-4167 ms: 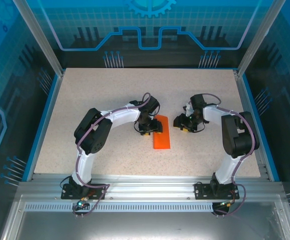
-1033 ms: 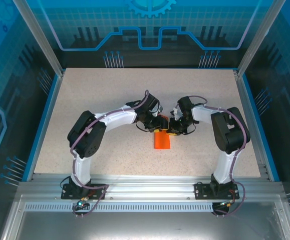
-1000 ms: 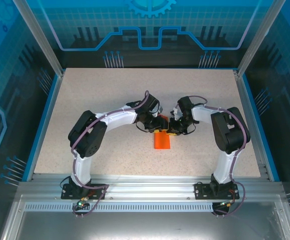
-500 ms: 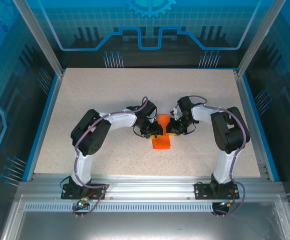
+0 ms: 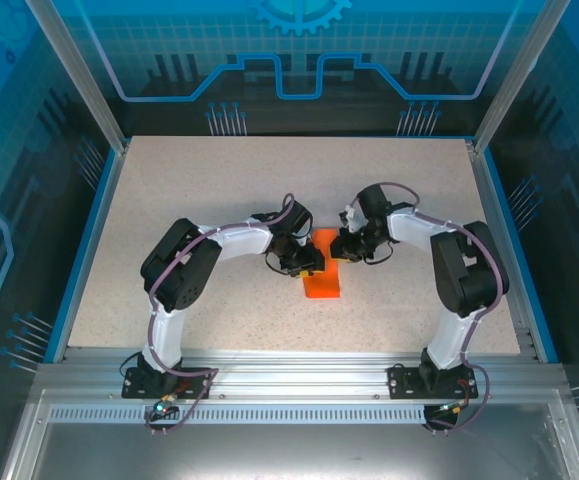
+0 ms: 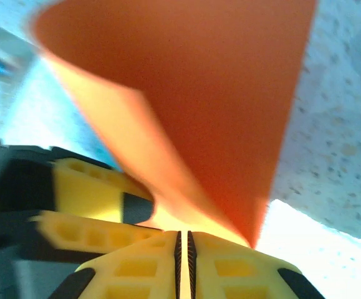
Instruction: Fold a paper plane with a square sheet of paper (fold left side to right side)
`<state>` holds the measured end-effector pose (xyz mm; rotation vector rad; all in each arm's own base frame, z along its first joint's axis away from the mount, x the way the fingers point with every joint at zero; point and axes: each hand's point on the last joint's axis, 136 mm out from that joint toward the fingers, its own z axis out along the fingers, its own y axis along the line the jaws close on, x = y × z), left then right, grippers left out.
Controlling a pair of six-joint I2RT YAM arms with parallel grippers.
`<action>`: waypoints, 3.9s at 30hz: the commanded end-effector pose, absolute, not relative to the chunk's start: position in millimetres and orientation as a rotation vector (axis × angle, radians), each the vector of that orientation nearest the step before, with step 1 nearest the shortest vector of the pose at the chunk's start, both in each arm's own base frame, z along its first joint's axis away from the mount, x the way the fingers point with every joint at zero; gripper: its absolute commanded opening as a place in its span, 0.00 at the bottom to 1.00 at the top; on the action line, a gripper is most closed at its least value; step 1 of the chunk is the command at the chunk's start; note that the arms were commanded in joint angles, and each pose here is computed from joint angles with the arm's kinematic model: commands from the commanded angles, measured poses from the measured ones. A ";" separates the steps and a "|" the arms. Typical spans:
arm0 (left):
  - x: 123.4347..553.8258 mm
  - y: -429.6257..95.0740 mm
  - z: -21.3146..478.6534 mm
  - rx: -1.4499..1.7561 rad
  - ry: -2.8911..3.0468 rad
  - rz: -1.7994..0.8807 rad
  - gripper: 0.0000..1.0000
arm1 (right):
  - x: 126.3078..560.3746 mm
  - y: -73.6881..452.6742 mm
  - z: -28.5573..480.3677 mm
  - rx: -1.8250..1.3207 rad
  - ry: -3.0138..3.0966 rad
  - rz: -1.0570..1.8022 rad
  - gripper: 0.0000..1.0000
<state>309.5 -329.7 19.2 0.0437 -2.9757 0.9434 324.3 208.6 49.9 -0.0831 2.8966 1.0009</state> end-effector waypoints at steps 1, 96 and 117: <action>298.5 -312.9 -7.7 0.073 -2.978 0.806 0.38 | 341.1 227.7 66.2 -0.102 2.821 1.111 0.13; 321.9 -350.5 45.1 -0.126 -3.024 1.136 0.51 | 317.3 184.9 73.7 -0.052 2.929 0.823 0.38; 324.3 -349.7 44.8 -0.107 -3.028 1.127 0.51 | 306.2 189.8 34.8 0.021 2.951 1.017 0.43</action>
